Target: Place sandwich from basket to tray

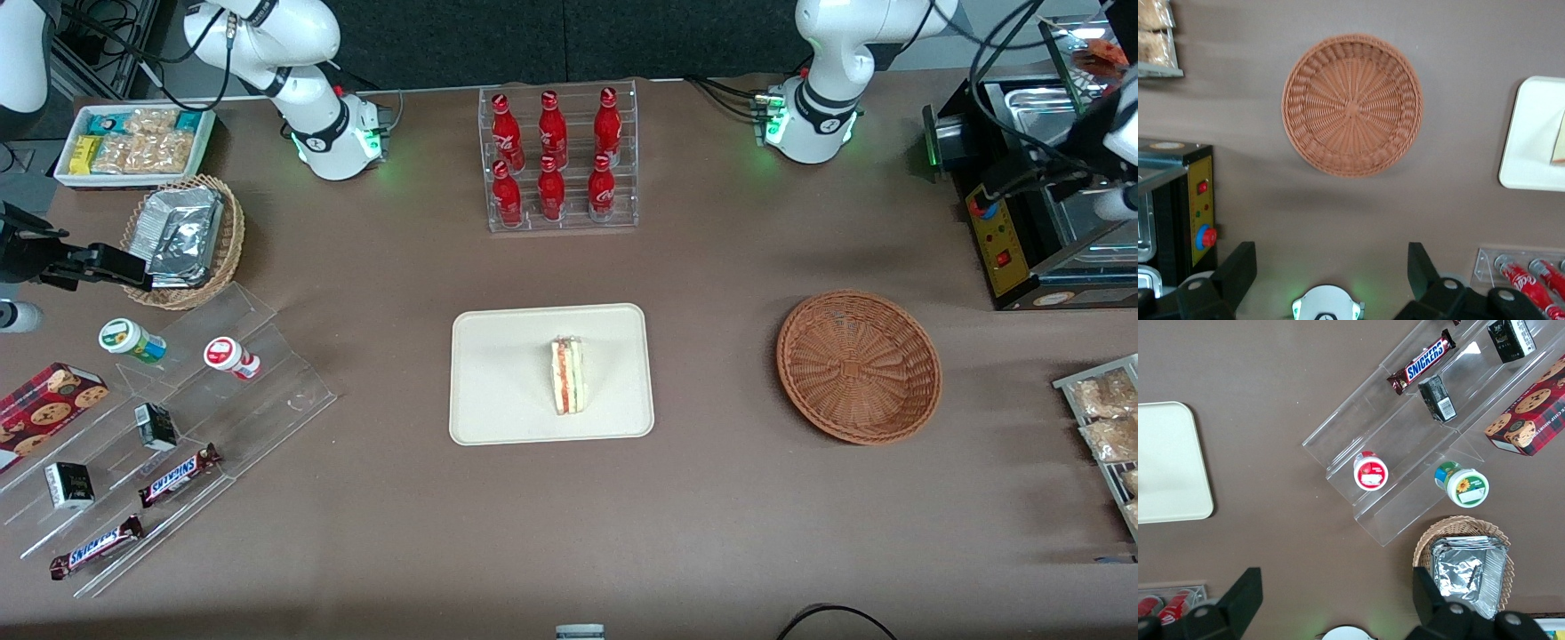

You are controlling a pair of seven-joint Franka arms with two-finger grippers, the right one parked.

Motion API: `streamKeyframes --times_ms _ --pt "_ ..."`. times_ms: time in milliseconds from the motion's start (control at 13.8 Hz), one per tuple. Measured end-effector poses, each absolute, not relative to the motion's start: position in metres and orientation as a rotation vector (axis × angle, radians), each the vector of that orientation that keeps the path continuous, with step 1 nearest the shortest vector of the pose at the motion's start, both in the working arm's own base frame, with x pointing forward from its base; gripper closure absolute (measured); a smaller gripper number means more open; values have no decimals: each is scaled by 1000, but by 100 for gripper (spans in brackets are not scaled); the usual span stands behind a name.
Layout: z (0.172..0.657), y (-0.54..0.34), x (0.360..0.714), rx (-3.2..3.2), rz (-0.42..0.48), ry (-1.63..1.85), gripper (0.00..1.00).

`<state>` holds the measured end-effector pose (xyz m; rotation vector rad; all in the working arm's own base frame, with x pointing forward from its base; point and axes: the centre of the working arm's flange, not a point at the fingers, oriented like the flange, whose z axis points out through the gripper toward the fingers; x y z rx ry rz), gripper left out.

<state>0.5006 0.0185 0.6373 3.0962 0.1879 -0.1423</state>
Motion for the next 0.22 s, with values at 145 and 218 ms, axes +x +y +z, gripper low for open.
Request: streamKeyframes --times_ms 145,218 --pt "637 19 512 3096 -172 191 0" --pt "637 19 514 3096 -180 188 0"
